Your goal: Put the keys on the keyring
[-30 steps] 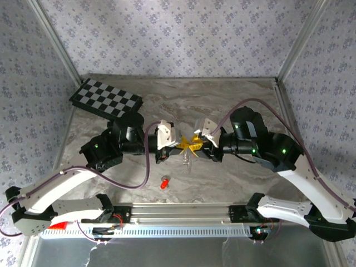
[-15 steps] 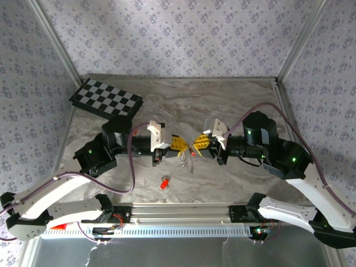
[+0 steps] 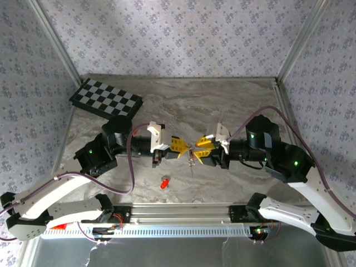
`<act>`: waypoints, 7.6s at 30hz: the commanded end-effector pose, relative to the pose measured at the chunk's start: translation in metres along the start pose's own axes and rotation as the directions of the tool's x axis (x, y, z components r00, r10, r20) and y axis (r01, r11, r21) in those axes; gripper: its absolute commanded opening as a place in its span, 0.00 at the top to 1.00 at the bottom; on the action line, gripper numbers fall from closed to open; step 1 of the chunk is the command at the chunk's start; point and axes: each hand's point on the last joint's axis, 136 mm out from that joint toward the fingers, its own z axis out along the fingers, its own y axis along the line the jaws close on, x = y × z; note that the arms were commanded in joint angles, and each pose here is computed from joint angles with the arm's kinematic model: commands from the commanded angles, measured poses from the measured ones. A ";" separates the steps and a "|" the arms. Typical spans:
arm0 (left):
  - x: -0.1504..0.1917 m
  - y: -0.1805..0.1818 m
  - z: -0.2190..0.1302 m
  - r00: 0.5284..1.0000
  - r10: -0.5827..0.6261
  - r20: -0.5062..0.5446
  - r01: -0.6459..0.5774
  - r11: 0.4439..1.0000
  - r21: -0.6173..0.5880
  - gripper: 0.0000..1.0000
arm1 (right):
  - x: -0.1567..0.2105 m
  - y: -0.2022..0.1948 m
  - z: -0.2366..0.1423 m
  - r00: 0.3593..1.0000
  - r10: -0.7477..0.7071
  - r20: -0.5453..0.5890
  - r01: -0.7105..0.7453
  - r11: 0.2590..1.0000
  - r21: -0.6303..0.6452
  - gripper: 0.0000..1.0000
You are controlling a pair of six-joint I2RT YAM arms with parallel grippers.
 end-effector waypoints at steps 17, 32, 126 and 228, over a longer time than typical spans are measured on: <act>-0.026 -0.020 -0.007 0.997 0.034 0.072 -0.041 0.994 0.099 1.00 | -0.015 0.012 0.000 0.997 0.000 0.073 0.006 0.996 -0.087 0.82; -0.028 -0.022 -0.008 0.996 0.035 0.084 -0.044 0.993 0.105 1.00 | 0.000 0.005 0.014 1.000 0.015 0.013 -0.014 0.996 -0.086 1.00; -0.034 -0.003 -0.001 0.986 -0.022 0.164 0.019 1.000 0.023 1.00 | 0.002 -0.001 0.013 0.977 -0.039 0.207 0.025 0.997 0.069 0.68; 0.220 0.093 -0.046 0.837 -0.547 -0.016 0.424 0.667 -0.612 0.50 | 0.316 -0.077 0.087 0.619 0.743 -0.255 -0.531 0.635 0.560 1.00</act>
